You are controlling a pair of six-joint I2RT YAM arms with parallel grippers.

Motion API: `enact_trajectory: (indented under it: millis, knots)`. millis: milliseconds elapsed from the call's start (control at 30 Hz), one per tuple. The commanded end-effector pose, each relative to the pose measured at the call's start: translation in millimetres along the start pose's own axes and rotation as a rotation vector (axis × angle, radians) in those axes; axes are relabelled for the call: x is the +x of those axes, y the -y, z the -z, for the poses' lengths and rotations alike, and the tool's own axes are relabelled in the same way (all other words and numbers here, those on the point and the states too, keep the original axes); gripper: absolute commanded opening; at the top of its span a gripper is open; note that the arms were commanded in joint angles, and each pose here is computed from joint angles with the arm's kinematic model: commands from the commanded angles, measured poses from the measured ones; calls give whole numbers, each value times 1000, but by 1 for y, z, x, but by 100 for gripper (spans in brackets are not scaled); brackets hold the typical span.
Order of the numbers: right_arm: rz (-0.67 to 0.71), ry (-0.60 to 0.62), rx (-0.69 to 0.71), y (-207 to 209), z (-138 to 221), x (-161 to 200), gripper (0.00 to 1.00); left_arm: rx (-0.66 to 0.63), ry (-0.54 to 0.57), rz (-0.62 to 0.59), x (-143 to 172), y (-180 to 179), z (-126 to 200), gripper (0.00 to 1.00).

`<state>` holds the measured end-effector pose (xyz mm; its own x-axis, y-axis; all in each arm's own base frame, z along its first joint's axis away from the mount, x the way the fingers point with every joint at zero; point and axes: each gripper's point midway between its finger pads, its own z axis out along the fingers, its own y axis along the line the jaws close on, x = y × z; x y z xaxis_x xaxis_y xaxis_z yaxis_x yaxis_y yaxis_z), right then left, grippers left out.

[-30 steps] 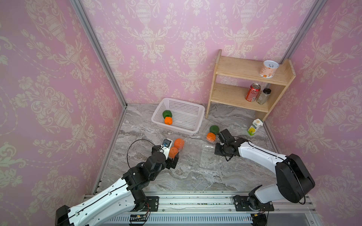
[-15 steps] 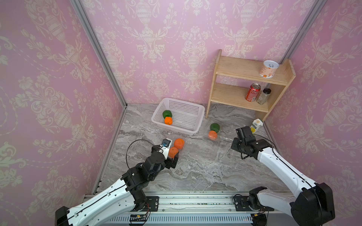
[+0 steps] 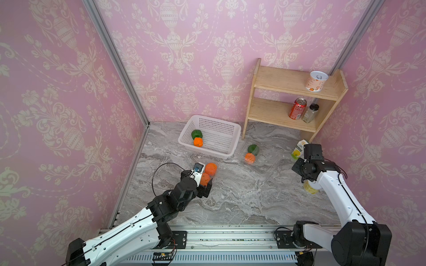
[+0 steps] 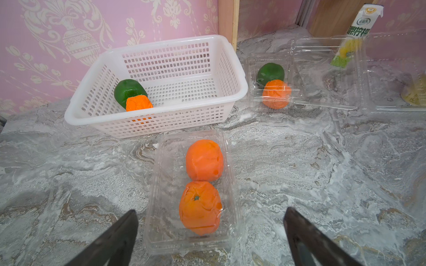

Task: Take oranges out of containers
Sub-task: Place the packing box at the center of the board.

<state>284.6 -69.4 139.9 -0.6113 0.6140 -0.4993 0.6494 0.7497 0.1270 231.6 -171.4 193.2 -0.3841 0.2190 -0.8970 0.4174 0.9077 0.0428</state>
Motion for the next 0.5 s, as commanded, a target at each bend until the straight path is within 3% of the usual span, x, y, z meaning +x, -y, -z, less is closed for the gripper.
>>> enact_trajectory:
  millis: [0, 133, 300, 333, 467]
  knots:
    - [-29, 31, 31, 10, -4, -7, 2, -25, -15, 1, -2, -5, -1, 99]
    - [-62, 116, 65, 18, 1, -22, 18, -65, -38, -21, -1, -11, -1, 99]
    - [-52, 110, 64, 12, -5, -29, 63, -79, -59, -19, 1, -14, -1, 99]
    - [-44, 97, 52, 8, -7, -29, 66, -81, -60, -18, 1, -14, -1, 99]
    - [15, 93, -28, -12, -8, -28, 67, -99, -68, -17, -3, -18, 2, 99]
